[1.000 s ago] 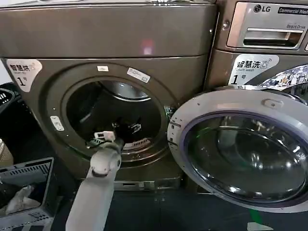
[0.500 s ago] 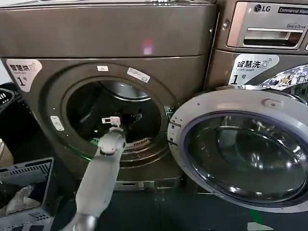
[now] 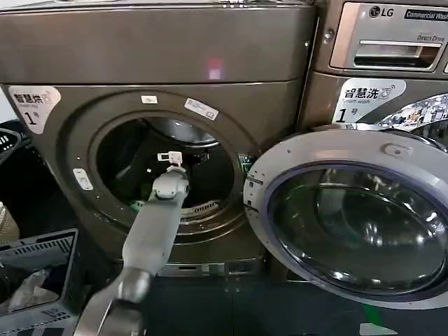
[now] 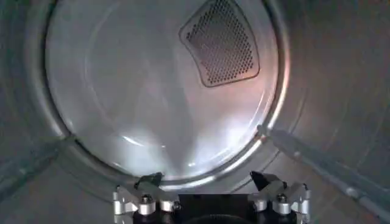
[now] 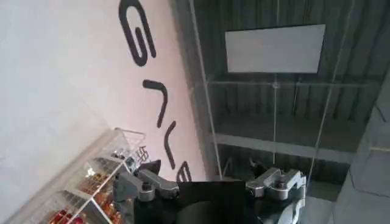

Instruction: Grasp the clothes from the dryer.

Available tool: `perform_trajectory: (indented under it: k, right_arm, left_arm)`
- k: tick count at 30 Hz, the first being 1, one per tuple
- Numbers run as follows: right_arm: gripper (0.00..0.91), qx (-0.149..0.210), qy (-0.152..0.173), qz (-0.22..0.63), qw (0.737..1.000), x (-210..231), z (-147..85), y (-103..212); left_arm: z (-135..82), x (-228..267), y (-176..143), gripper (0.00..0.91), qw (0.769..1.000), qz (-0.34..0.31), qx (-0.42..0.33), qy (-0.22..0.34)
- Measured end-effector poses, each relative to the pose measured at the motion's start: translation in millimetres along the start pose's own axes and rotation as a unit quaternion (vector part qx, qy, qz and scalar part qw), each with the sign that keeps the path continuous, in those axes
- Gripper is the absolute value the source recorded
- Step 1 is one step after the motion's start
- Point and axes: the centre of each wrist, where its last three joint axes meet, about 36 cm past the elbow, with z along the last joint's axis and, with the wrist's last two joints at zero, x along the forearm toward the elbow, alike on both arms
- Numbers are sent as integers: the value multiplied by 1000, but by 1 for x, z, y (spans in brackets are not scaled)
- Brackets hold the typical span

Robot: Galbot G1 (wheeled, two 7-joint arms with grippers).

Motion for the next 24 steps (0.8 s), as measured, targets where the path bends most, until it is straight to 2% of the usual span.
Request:
perform_trajectory:
  k: [12,24]
  right_arm:
    - [907,-7,-4,-5,1000,1,3,4]
    - [907,-7,-5,-6,1000,3,4,3]
  left_arm:
    - [-6,-29,10,907,998,12,-28,49]
    - [-22,-42,17,907,981,107,-125,101]
